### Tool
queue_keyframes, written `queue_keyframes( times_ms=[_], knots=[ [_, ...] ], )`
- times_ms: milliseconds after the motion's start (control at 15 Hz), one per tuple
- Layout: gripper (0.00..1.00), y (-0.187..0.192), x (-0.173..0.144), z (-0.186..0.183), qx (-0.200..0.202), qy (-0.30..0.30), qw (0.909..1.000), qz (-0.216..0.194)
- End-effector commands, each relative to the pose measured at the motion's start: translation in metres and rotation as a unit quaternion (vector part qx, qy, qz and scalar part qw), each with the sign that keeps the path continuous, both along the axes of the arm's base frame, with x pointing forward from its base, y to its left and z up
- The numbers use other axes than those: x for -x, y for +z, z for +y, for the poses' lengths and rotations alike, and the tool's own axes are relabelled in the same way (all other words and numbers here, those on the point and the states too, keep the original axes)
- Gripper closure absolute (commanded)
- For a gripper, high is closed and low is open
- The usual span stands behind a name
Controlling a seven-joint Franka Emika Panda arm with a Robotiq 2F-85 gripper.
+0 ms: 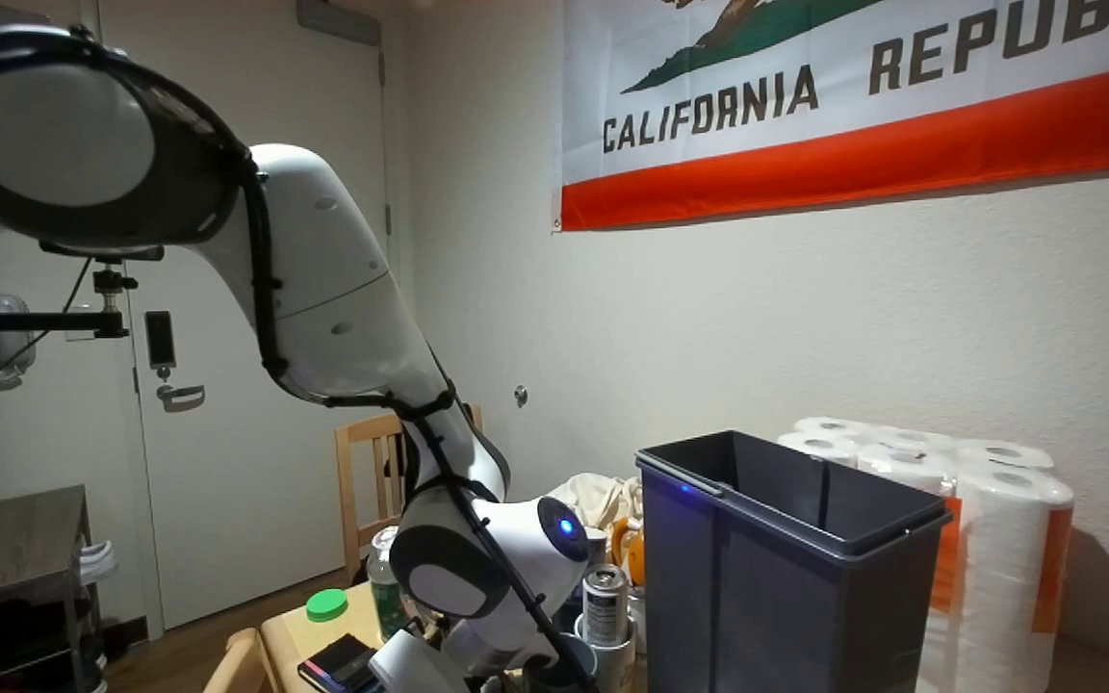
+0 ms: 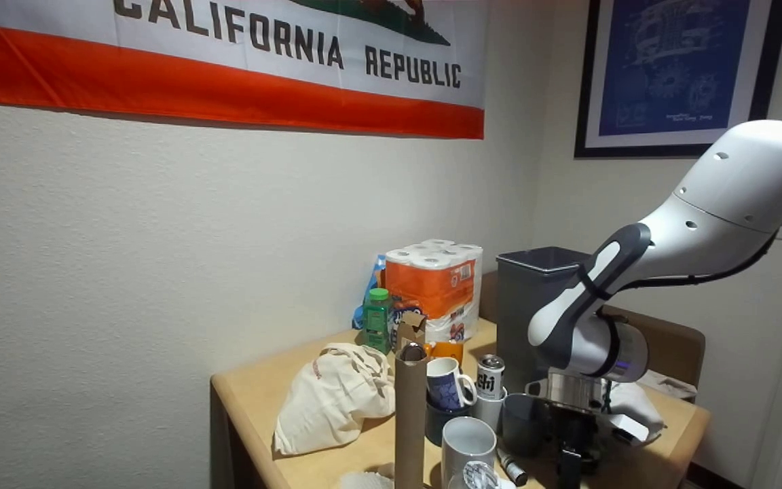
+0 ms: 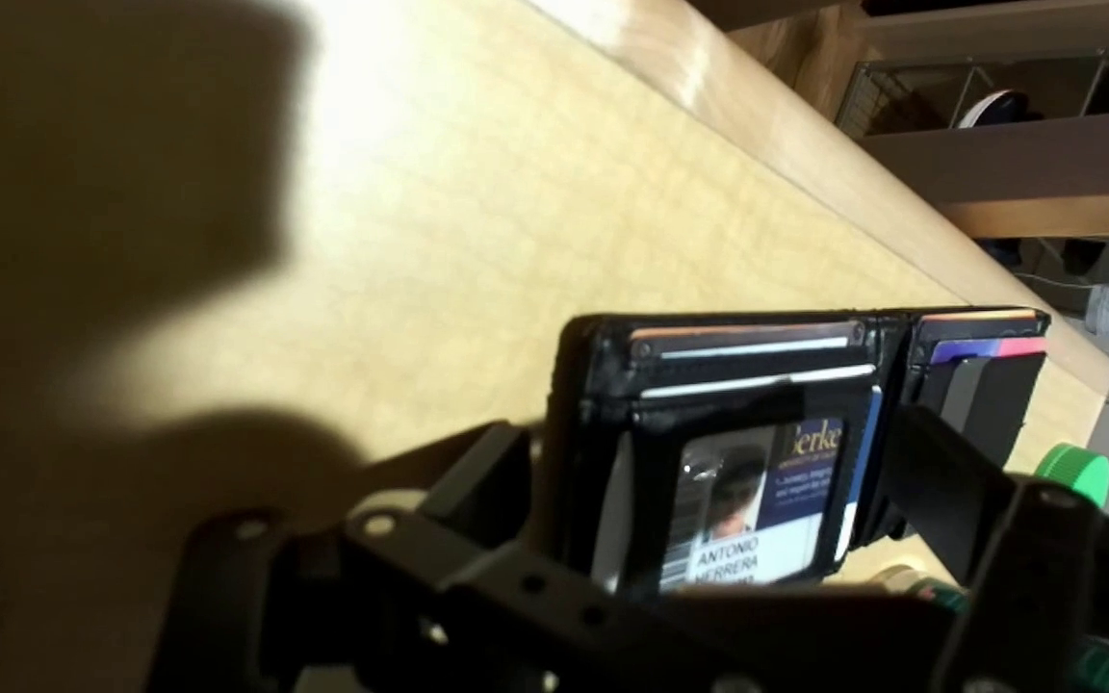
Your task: Close the wallet on the table
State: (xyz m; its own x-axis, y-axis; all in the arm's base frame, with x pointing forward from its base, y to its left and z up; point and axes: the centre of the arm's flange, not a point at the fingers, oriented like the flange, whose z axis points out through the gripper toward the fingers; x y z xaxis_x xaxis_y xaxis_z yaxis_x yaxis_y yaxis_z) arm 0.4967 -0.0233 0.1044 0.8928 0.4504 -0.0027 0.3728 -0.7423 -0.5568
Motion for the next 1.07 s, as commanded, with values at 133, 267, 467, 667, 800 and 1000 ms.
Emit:
queue_keyframes(
  times_ms=[133, 267, 467, 667, 800, 1000],
  knots=[
    [0.00, 0.024, -0.006, -0.002, 0.033, -0.006, 0.9991, -0.026],
    [0.00, 0.034, -0.008, 0.000, 0.040, -0.004, 0.9988, -0.029],
    [0.00, 0.037, -0.008, 0.011, 0.042, 0.004, 0.9991, -0.009],
    [0.00, 0.029, -0.004, 0.024, 0.034, 0.006, 0.9992, 0.018],
    [0.00, 0.024, 0.000, 0.032, 0.028, 0.008, 0.9988, 0.041],
    [0.00, 0.018, 0.005, 0.036, 0.022, 0.005, 0.9970, 0.074]
  ],
)
